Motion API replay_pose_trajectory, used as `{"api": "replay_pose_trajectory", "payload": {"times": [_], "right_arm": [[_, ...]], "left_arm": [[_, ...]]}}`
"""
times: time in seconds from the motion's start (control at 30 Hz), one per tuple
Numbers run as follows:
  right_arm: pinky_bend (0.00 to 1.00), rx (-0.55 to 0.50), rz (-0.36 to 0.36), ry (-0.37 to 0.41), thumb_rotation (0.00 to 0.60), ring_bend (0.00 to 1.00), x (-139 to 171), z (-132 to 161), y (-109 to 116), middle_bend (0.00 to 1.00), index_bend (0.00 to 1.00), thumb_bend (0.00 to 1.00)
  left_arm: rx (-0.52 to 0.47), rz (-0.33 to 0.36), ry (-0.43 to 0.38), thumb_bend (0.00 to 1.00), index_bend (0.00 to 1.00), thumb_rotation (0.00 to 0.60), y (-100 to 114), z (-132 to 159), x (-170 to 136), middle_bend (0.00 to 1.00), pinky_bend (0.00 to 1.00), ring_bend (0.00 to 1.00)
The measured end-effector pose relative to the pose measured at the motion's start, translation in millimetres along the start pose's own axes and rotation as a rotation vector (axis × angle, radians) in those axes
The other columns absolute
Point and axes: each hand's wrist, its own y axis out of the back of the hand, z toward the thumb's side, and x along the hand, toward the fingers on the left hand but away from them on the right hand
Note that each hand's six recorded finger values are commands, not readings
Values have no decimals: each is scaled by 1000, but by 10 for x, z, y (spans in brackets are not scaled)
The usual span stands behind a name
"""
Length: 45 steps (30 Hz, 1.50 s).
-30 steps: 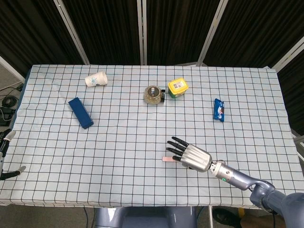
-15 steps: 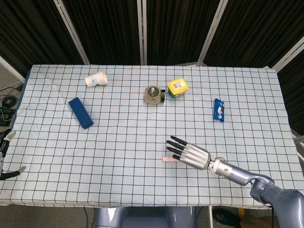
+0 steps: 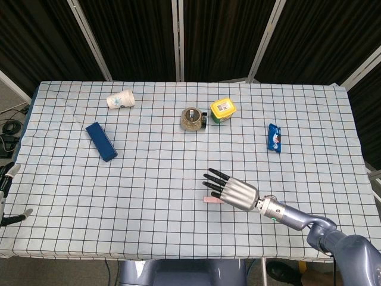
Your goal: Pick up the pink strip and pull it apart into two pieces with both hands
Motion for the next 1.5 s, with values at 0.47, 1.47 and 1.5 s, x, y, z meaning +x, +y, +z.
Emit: {"api": "replay_pose_trajectory", "payload": {"times": [0.47,1.47,1.5], "right_arm": [[0,45,49,47,600,0,-13,70,-55,156,484,219],[0,-6,68,30,600,0,-56,87,-149,188,623,354],[0,-9,62,26,600,0,-62,85,-141,189,630,359]], "left_arm": [[-3,0,-5,0,0,600,5,8,-2,0,0,0],[-4,-8,-13,0,0,600,-17,28,-13,0,0,0],[-4,-8,-13,0,0,600,-19,29,-13,0,0,0]]}}
